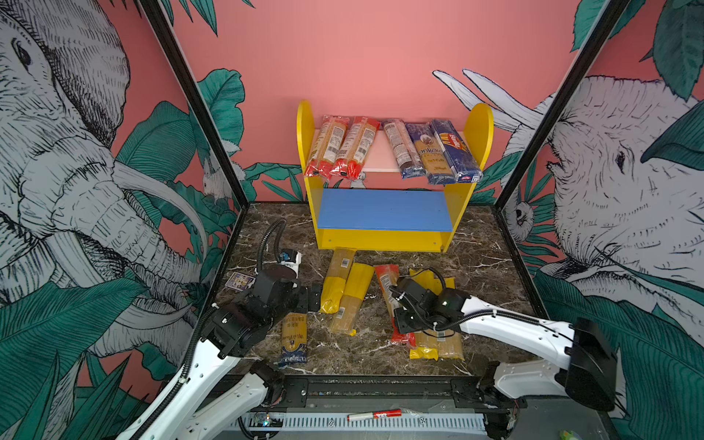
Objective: Arrange pasta packages on shelves
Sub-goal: Pick up the pasta bag from the center of the table, then place the pasta bag on the shelf.
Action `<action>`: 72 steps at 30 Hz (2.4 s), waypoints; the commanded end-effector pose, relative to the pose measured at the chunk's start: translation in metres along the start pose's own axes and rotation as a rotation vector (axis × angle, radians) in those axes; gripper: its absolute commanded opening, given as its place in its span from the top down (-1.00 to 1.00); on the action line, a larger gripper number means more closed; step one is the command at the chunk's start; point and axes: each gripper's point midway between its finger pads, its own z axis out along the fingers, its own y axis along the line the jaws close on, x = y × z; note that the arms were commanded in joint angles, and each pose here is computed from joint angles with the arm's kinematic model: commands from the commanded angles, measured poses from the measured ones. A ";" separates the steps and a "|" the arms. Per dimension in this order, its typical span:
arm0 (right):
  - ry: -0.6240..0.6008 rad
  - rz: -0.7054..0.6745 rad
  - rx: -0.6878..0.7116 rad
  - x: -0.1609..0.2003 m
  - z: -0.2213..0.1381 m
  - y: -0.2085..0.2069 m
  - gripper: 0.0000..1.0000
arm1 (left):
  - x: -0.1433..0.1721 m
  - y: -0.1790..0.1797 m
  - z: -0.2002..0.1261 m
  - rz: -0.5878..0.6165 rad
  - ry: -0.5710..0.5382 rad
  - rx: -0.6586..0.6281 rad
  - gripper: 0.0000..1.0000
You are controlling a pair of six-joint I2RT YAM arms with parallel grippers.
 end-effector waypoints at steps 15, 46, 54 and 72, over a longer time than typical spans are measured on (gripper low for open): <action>-0.408 -0.224 -0.250 -0.069 -0.189 0.046 1.00 | -0.061 -0.008 -0.018 0.021 -0.086 -0.041 -0.99; -0.954 -0.137 -0.355 -0.396 -0.290 0.066 1.00 | -0.162 -0.012 0.003 0.066 -0.243 -0.184 -0.99; -1.073 -0.102 -0.457 -0.413 -0.323 0.067 0.89 | -0.180 -0.056 0.022 -0.015 -0.218 0.038 -0.99; -0.981 -0.013 -0.671 -0.437 -0.288 0.071 0.03 | -0.246 -0.127 0.058 0.013 -0.287 0.287 -0.99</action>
